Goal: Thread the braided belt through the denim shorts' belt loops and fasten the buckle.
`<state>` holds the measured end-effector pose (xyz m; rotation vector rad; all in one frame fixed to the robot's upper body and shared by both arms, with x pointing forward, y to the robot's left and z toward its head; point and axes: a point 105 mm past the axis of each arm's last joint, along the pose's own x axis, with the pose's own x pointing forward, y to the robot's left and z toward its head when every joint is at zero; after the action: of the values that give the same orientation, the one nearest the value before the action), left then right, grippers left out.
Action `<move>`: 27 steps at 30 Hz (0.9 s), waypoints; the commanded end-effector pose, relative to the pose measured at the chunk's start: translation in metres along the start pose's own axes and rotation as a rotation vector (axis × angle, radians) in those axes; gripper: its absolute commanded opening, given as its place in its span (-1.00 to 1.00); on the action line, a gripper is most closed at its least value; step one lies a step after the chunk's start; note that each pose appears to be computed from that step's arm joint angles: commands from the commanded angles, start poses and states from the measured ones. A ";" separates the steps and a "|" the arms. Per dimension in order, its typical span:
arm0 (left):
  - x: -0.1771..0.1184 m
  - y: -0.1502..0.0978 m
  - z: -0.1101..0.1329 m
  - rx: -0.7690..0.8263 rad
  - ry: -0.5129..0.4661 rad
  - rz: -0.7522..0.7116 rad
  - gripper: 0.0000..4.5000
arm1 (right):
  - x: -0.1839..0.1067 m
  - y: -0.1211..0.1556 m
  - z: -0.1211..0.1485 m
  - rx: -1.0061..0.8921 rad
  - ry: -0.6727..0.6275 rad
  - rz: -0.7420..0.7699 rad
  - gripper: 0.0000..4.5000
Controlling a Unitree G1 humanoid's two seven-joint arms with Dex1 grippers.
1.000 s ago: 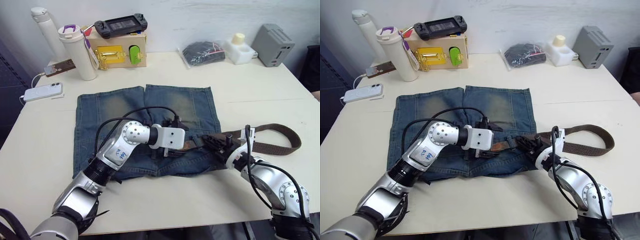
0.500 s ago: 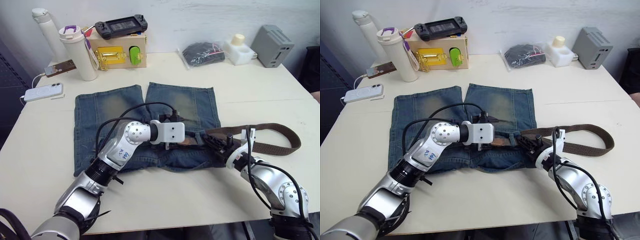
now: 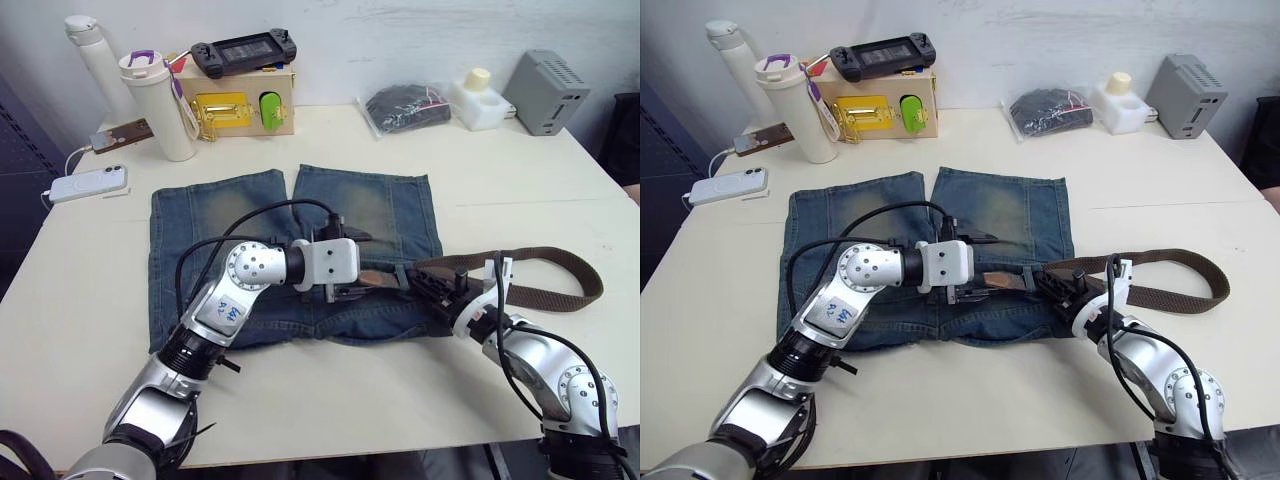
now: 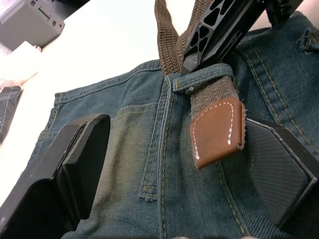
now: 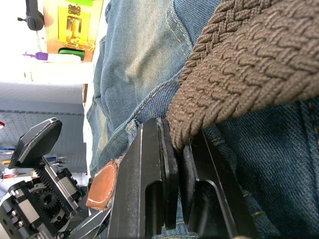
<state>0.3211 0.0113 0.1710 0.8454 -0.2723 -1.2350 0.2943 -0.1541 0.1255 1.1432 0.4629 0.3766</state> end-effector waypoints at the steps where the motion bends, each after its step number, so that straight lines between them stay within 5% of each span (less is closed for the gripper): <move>1: 0.002 0.004 0.008 0.075 -0.016 0.018 0.94 | 0.002 -0.011 -0.008 0.024 0.022 -0.033 -1.00; 9: 0.006 -0.002 0.011 0.121 -0.042 0.003 0.83 | 0.000 -0.012 -0.007 0.021 0.019 -0.043 -1.00; 11: 0.005 -0.006 0.011 0.138 -0.050 -0.022 0.56 | 0.000 -0.012 -0.007 0.021 0.019 -0.044 -1.00; 18: 0.004 -0.015 0.009 0.168 -0.043 -0.059 -0.93 | -0.001 -0.013 -0.007 0.019 0.022 -0.054 -1.00; 25: 0.003 -0.012 0.005 0.131 -0.028 -0.036 -0.98 | -0.003 -0.007 -0.003 0.024 0.002 -0.044 -1.00; 27: 0.002 -0.009 0.006 0.066 -0.032 -0.026 -1.00 | -0.007 0.002 0.003 0.005 -0.025 -0.017 -0.63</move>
<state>0.3114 0.0028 0.1572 0.9262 -0.3177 -1.2976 0.2936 -0.1587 0.1251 1.1441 0.4636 0.3366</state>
